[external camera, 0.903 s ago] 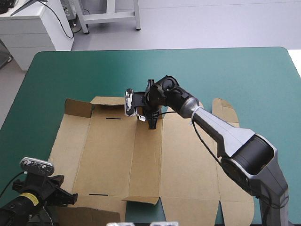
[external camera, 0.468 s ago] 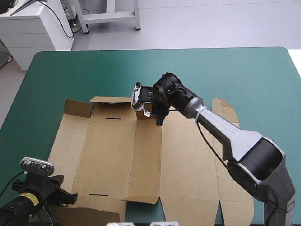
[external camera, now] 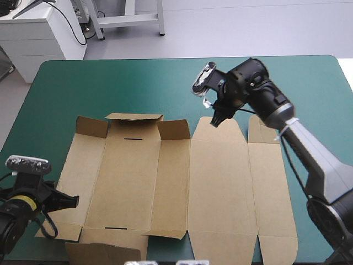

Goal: Fold the box

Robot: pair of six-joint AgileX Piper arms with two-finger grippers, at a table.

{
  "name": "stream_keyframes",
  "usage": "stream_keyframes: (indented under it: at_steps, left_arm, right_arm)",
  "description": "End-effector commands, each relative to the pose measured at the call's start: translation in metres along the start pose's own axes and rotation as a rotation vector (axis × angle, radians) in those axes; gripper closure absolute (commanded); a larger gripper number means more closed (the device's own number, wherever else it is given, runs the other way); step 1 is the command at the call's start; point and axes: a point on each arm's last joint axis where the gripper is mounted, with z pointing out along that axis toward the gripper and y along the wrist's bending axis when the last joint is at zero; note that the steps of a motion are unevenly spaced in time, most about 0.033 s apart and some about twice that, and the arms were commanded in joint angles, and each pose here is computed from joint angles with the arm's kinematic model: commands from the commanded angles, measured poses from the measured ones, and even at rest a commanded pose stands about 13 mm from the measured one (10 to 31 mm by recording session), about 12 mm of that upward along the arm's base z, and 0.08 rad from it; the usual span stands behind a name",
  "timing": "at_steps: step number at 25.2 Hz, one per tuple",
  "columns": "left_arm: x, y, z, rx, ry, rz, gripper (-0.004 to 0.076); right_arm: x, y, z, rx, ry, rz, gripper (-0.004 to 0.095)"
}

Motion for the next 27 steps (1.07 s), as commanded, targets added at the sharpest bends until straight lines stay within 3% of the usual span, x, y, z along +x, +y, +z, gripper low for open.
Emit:
stream_keyframes:
  at_steps: [1, 4, 9, 16, 19, 27]
  left_arm:
    - [-0.03, 0.005, 0.011, -0.06, 0.002, -0.002, 0.0731]
    - [-0.043, 0.004, 0.031, -0.061, 0.068, -0.012, 0.073]
    - [-0.054, 0.009, 0.067, -0.04, 0.167, -0.045, 0.0712]
    - [-0.054, 0.04, 0.087, 0.068, 0.23, -0.194, 0.0708]
    - [-0.046, 0.064, 0.083, 0.125, 0.196, -0.353, 0.0708]
    - [-0.024, 0.089, 0.096, 0.23, 0.326, -0.507, 0.0708]
  right_arm:
    - [0.023, -0.027, -0.05, -0.015, -0.133, 0.165, 0.0446]
    - [0.04, -0.043, -0.067, -0.051, -0.195, 0.277, 0.0446]
    - [0.077, -0.061, -0.091, 0.017, -0.195, 0.406, 0.0459]
    - [0.132, -0.051, -0.092, 0.053, -0.079, 0.495, 0.0518]
    - [0.164, -0.044, -0.083, 0.084, -0.07, 0.576, 0.0572]
    - [0.182, -0.022, -0.052, -0.047, -0.098, 0.706, 0.0672]
